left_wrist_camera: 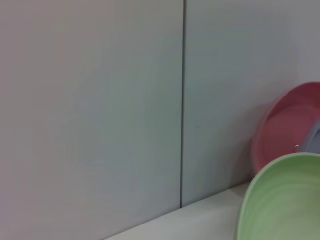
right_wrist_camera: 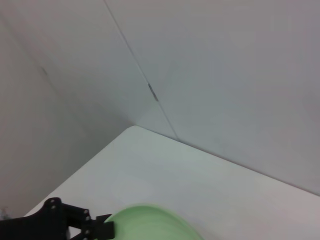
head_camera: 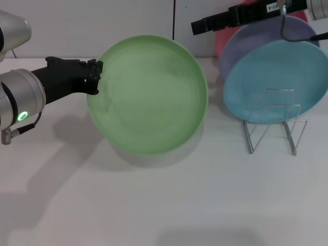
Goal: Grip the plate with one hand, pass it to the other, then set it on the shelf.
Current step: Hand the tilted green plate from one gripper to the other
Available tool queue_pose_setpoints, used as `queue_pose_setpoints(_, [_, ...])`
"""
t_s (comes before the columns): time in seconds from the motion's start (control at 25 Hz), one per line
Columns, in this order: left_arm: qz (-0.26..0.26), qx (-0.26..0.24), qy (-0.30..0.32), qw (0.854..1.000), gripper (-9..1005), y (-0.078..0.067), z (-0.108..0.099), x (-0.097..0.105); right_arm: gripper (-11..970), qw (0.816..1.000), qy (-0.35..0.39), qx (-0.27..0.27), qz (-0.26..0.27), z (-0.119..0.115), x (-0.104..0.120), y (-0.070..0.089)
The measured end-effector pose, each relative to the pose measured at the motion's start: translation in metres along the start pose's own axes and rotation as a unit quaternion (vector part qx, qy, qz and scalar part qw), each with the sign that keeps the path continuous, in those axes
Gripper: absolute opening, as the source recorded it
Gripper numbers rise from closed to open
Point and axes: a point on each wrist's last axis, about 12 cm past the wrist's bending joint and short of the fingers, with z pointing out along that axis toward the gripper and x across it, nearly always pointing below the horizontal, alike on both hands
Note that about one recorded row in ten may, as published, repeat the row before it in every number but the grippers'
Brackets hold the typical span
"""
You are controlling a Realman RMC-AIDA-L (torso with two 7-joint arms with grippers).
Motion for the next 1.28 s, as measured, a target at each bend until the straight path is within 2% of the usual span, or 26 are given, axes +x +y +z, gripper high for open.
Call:
queue_pose_setpoints(0.24, [0.003, 0.006, 0.000, 1.000, 35, -0.002, 0.000, -0.002, 817, 1.000, 0.009, 0.001, 0.007, 0.012, 0.004, -0.001])
queue_pose_setpoints(0.48, [0.008, 0.010, -0.001, 1.000, 34, -0.003, 0.001, -0.004, 816, 0.999, 0.036, -0.017, -0.004, 0.032, 0.011, 0.011])
queue_pose_setpoints(1.28, [0.012, 0.015, -0.004, 1.000, 34, -0.006, 0.000, -0.008, 816, 0.998, 0.053, -0.006, -0.018, 0.044, 0.012, 0.015])
